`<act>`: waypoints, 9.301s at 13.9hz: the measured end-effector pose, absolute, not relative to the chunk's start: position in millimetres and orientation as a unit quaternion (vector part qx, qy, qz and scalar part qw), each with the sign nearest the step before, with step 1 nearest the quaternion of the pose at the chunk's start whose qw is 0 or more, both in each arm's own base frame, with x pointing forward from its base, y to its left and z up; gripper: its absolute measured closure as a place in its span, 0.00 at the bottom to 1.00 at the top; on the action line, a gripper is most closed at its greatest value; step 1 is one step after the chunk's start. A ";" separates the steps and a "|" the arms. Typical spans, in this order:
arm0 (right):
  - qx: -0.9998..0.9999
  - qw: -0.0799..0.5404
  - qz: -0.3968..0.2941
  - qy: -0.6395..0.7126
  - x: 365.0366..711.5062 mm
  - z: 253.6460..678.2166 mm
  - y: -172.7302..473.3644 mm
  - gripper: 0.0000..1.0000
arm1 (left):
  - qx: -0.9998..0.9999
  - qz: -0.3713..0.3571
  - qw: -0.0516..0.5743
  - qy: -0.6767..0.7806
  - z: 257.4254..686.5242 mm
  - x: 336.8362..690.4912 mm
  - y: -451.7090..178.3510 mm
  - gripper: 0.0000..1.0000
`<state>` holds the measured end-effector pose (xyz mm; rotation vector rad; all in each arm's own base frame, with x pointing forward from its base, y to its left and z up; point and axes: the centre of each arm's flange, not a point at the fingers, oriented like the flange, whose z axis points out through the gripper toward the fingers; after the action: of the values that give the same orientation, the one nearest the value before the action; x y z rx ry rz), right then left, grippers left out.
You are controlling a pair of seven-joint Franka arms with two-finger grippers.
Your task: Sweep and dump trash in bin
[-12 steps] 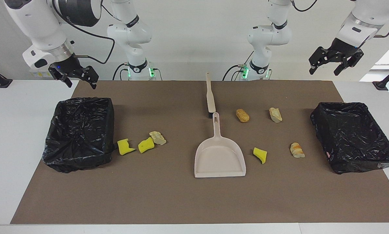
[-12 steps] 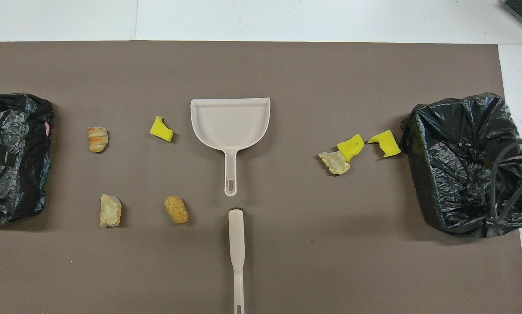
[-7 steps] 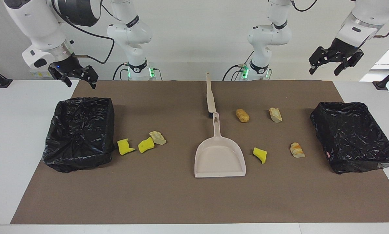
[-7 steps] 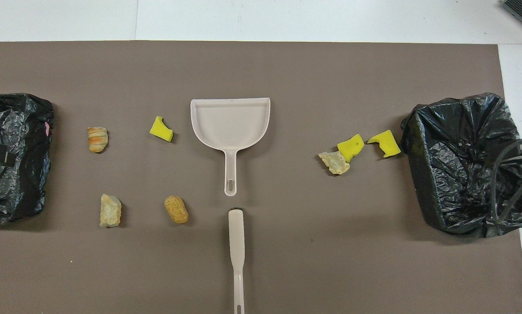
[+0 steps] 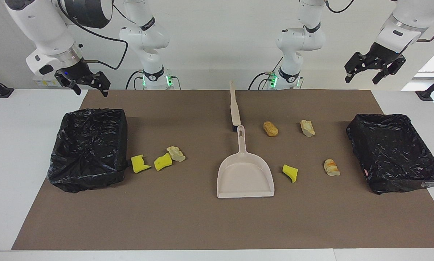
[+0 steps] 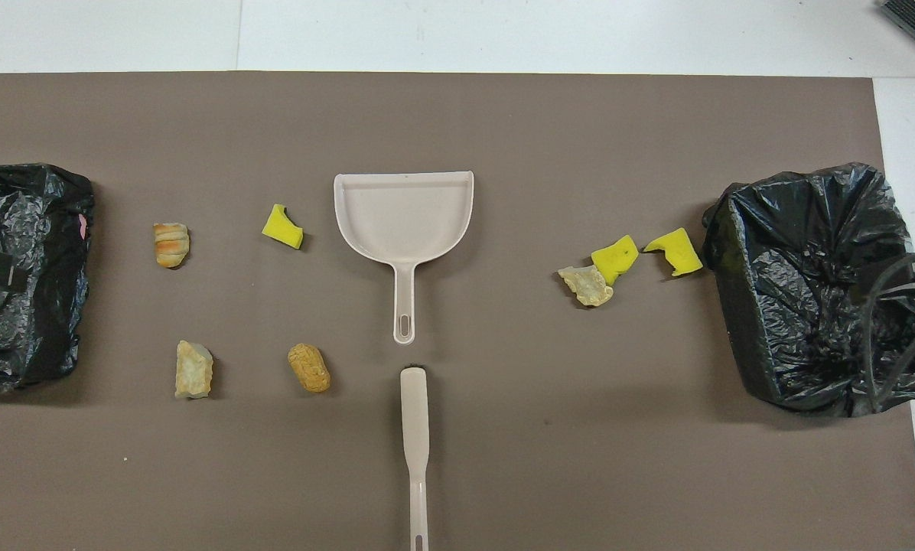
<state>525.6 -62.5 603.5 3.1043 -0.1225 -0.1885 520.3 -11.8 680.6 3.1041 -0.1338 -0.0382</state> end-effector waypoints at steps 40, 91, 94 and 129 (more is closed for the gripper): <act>0.998 0.015 -0.051 -0.033 517.4 592.1 -56.8 0.00 | 0.999 -0.012 0.017 -0.043 680.6 520.3 -11.8 0.00; 0.990 0.031 -0.074 0.112 569.0 552.5 32.2 0.00 | 0.992 -0.046 -0.022 -0.115 442.0 285.4 -334.6 0.00; 0.992 0.028 -0.063 0.106 589.0 527.2 63.9 0.00 | 0.992 -0.030 -0.016 -0.123 398.1 231.5 -362.0 0.00; 1.000 -0.008 -0.004 -0.005 594.4 482.1 212.5 0.00 | 0.995 -0.048 -0.055 -0.072 512.7 358.5 -229.4 0.74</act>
<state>594.4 212.5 482.1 3.1573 -0.0158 -0.0139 358.5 -229.4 512.7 3.2403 -0.2330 -0.1567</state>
